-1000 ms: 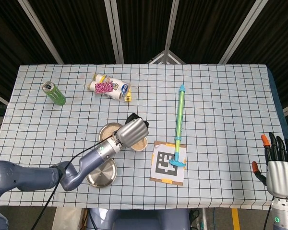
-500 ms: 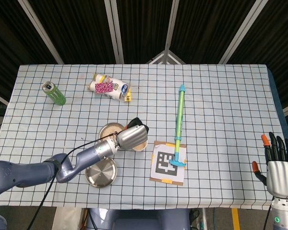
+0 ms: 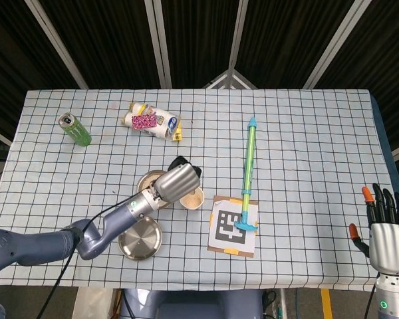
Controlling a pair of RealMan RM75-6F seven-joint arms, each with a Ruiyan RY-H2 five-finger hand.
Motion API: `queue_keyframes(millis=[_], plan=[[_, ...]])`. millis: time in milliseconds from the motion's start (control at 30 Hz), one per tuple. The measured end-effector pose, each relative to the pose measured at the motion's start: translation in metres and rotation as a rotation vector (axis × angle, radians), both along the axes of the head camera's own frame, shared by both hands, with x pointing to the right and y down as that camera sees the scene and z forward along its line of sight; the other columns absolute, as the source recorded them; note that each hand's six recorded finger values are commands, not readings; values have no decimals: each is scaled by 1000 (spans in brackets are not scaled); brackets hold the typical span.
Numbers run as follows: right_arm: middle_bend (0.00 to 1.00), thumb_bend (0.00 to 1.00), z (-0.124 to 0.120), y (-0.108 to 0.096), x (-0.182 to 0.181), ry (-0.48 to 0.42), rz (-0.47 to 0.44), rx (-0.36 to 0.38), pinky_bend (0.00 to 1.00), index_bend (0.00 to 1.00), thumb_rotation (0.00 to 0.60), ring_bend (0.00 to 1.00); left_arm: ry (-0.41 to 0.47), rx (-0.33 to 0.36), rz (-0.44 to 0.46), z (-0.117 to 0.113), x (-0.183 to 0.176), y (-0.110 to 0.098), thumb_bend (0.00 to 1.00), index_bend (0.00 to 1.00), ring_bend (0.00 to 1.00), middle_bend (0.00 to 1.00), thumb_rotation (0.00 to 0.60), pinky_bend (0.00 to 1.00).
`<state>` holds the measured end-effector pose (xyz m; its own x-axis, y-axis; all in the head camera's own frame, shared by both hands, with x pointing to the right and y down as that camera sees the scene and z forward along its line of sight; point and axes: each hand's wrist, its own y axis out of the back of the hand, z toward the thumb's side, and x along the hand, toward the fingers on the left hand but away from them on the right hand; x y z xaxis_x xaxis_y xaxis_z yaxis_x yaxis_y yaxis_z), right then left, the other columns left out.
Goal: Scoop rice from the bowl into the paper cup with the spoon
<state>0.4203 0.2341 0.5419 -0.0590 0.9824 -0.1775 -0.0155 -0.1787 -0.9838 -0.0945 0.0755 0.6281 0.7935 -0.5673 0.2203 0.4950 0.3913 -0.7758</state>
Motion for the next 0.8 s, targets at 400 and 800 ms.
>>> queue_keyframes(millis=[400, 800], plan=[[0, 383, 0, 0, 0, 1, 0, -4, 0, 0, 600, 0, 205, -409, -472, -3, -51, 5, 468, 616, 1000, 1000, 600, 1000], [0, 383, 1, -1, 0, 4, 1, -10, 0, 0, 600, 0, 177, -692, -733, 0, -129, 55, 454, 609, 1000, 1000, 600, 1000]])
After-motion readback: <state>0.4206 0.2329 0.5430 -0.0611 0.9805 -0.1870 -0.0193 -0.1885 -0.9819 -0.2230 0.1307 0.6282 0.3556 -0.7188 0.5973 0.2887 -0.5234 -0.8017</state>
